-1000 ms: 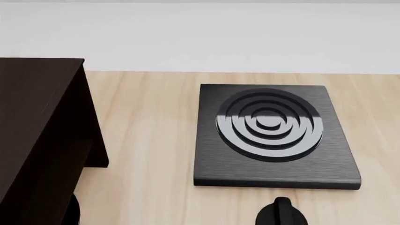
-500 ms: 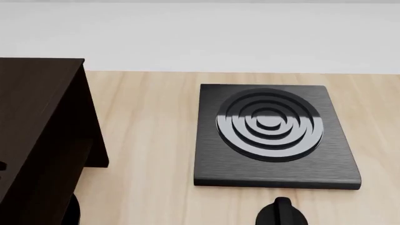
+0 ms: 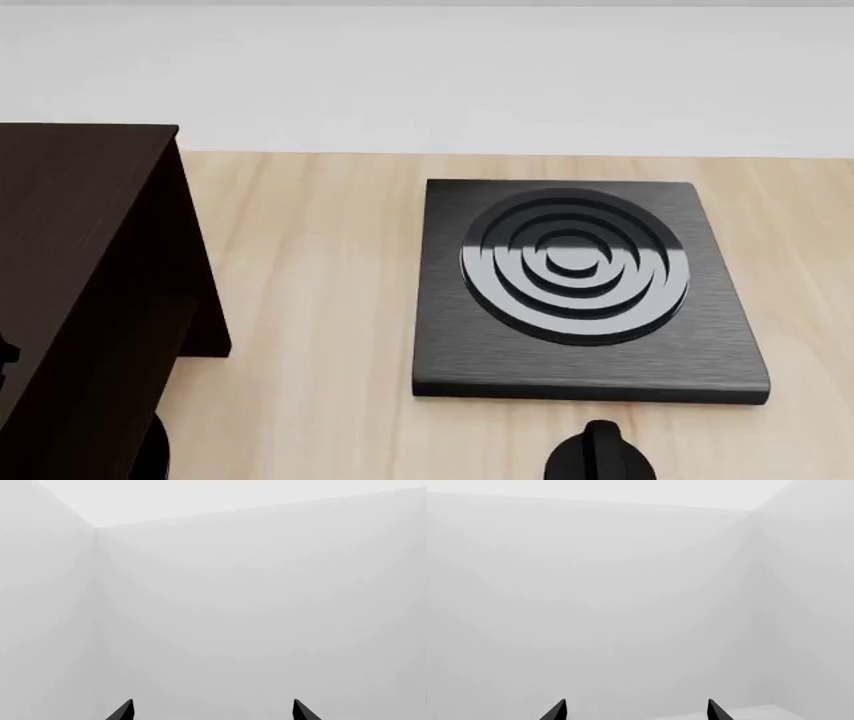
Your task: Put the frying pan under the cabinet shelf.
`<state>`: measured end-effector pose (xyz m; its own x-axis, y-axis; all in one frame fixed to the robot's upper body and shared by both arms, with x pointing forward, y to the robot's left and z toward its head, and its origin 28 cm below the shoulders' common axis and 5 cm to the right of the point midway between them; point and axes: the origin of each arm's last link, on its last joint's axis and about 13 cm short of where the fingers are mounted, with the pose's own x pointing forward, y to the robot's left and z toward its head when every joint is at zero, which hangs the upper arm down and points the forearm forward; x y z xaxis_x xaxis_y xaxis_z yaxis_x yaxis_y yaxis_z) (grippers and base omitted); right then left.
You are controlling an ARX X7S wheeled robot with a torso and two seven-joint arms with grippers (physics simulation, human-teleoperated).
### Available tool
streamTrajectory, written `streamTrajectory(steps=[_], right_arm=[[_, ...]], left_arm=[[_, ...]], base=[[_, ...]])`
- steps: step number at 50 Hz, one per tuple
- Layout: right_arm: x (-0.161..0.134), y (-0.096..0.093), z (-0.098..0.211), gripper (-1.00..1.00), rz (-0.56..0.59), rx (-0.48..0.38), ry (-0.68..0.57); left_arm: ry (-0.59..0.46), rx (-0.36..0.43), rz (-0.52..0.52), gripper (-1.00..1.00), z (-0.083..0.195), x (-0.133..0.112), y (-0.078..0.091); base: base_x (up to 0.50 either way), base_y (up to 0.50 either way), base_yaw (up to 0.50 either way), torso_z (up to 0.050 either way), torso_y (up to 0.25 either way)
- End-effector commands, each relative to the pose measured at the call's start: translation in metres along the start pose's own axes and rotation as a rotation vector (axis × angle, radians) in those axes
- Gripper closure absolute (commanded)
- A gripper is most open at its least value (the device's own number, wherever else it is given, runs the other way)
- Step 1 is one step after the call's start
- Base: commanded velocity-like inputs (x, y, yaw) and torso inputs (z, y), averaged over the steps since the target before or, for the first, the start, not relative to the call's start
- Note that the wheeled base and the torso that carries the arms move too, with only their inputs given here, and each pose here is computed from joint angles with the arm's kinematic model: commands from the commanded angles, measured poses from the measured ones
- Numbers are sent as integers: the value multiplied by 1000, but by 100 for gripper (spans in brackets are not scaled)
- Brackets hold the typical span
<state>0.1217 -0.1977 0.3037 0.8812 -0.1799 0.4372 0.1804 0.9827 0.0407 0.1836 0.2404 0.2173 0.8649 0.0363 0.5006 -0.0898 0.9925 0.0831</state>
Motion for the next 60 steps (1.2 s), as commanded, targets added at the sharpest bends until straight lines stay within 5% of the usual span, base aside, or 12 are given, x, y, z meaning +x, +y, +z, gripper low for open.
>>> streamTrajectory(steps=[1, 12, 18, 20, 60], right_arm=[[14, 10, -5, -100, 41, -12, 22], [13, 12, -11, -100, 62, -10, 41], [13, 12, -13, -100, 68, -8, 46], [13, 12, -14, -100, 70, -5, 50], [-19, 20, 4, -100, 135, -17, -18]], left_arm=[[-74, -21, -6, -100, 25, -8, -7], [-171, -16, -39, -100, 55, -18, -6], [-321, -73, -41, -100, 82, -14, -9], [-222, -12, -55, -100, 73, -23, -2], [-393, -31, -135, -100, 77, -22, 0]], base=[[0, 0, 0, 0, 0], [0, 0, 0, 0, 0], [0, 0, 0, 0, 0], [0, 0, 0, 0, 0], [0, 0, 0, 0, 0]])
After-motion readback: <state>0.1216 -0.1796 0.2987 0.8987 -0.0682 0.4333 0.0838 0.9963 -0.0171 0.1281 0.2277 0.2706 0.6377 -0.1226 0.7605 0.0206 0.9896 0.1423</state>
